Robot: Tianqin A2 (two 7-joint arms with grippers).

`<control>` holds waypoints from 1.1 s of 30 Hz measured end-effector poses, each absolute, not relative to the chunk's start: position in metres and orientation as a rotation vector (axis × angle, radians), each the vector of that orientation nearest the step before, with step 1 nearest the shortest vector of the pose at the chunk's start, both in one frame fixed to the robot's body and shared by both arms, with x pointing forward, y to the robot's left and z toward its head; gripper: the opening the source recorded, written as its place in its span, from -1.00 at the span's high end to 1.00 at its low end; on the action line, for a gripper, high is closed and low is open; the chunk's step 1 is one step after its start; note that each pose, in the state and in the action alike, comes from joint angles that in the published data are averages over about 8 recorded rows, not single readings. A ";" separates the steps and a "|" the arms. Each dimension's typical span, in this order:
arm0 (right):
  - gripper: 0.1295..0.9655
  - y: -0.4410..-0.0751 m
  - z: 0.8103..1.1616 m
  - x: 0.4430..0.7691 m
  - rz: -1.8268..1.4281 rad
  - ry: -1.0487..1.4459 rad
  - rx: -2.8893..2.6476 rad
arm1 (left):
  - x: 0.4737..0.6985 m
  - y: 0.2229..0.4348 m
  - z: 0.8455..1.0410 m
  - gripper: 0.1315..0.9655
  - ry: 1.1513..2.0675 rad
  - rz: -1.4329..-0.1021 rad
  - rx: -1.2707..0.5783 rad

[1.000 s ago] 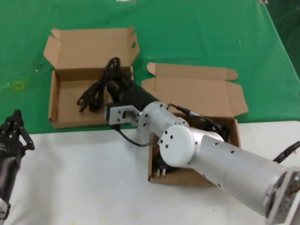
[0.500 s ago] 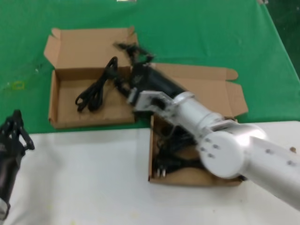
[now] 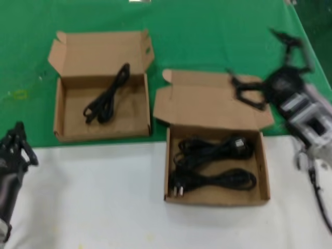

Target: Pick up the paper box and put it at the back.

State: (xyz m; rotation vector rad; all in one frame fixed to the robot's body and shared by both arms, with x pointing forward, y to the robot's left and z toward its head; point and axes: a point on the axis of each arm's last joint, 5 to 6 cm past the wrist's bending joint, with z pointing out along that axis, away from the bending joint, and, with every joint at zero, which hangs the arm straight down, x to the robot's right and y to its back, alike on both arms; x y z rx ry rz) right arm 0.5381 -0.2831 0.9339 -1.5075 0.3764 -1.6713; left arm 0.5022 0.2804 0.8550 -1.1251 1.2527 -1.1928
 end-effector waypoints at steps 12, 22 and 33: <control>-0.75 -0.327 0.928 0.506 -1.684 0.542 -1.431 | 0.502 0.280 0.855 0.96 1.253 -1.193 -1.125; -0.93 -0.319 0.920 0.512 -1.645 0.631 -1.425 | 0.502 0.280 0.855 0.83 1.253 -1.193 -1.125; -1.00 -0.310 0.911 0.516 -1.589 0.735 -1.413 | 0.502 0.280 0.855 0.53 1.253 -1.193 -1.125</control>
